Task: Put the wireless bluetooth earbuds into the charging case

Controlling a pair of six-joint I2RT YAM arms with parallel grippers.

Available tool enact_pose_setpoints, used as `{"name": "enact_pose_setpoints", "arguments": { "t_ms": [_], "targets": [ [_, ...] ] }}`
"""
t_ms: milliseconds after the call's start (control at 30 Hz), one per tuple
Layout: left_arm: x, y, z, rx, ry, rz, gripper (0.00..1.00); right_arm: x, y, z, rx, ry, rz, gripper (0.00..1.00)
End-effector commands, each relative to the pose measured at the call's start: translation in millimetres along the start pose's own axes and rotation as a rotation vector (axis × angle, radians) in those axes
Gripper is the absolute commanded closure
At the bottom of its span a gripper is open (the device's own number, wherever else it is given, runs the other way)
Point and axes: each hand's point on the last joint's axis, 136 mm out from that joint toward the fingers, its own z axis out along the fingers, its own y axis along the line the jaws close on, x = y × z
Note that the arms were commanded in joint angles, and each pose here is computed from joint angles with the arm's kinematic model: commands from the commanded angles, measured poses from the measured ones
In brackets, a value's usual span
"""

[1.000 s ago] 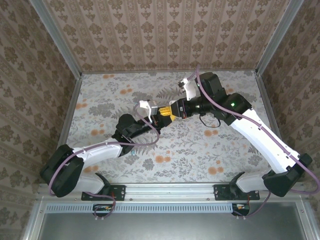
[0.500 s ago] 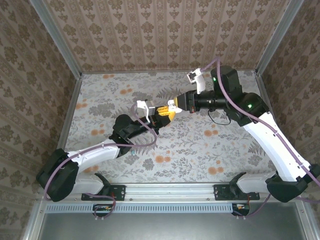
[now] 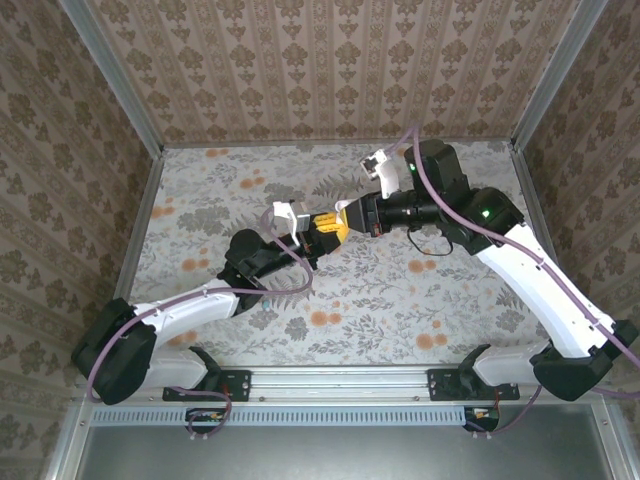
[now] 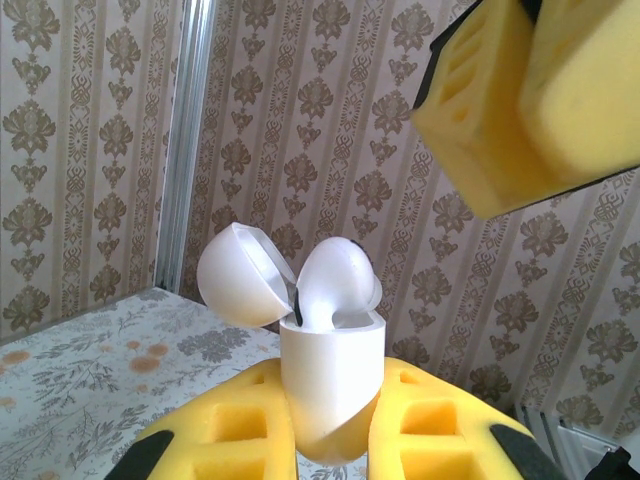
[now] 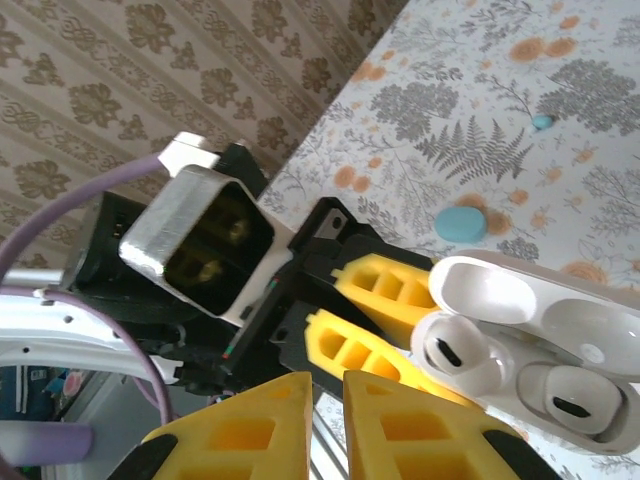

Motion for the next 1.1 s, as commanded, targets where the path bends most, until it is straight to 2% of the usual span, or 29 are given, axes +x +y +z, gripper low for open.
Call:
{"name": "enact_pose_setpoints", "arguments": {
  "t_ms": [0,633,1067],
  "targets": [
    [-7,-9,-1,0.031,-0.021,0.022,1.00,9,-14,8,0.056,0.040,-0.011,0.83],
    [-3,-8,1,0.032,-0.018,0.011,1.00,8,-32,11,0.115,0.065,-0.018,0.83],
    [-1,-8,5,0.043,-0.015,0.001,1.00,11,-29,11,0.066,0.079,-0.005,0.83]
  ]
}}
